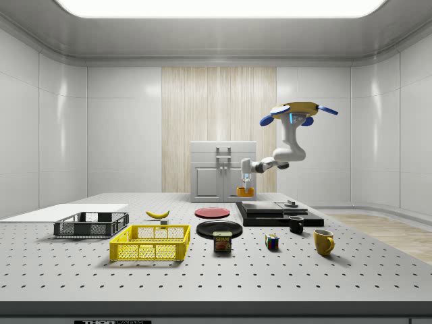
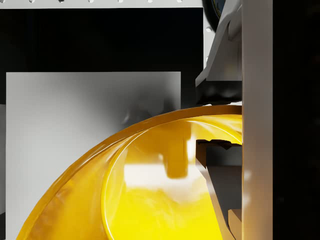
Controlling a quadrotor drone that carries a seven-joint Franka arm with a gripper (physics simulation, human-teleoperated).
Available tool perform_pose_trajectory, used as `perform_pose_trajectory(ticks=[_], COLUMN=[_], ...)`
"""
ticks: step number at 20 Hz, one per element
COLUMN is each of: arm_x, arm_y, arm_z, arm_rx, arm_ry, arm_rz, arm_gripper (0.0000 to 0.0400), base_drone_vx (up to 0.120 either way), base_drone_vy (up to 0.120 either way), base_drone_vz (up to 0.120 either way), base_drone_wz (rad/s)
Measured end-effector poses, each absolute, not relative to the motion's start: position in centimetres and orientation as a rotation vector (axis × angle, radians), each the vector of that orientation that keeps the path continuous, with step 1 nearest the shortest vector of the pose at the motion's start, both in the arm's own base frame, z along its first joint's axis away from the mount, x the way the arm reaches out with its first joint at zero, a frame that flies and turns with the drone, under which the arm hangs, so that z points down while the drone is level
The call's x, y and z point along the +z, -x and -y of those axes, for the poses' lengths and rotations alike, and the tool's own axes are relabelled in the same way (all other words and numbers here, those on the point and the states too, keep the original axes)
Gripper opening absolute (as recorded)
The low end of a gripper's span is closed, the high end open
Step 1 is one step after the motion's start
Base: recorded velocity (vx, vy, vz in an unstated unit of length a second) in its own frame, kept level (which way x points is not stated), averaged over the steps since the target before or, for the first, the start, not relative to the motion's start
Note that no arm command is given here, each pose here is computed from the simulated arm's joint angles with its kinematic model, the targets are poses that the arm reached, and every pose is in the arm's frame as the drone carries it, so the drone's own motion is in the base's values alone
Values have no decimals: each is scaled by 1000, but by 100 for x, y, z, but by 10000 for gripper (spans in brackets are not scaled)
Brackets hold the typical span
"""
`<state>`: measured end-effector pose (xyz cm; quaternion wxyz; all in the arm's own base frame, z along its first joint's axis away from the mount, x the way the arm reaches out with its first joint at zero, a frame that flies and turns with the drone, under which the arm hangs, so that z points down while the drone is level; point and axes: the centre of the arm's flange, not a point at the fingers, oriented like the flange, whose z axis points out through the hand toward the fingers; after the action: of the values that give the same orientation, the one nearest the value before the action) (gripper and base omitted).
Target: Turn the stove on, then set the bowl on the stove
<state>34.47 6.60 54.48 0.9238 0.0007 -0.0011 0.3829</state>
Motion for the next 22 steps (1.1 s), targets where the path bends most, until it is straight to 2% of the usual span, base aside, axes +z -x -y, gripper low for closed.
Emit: perform_pose_trajectory(ticks=[14,22], arm_x=[5448,5683], arm_y=[-3447,-3447], arm_z=[-660,-660], arm_rx=[786,786], arm_ry=[-1,-1], arm_rz=[2,2], arm_gripper=[100,100], base_drone_vx=[-120,-5], base_drone_vy=[0,0], base_drone_vz=[0,0], base_drone_wz=[0,0])
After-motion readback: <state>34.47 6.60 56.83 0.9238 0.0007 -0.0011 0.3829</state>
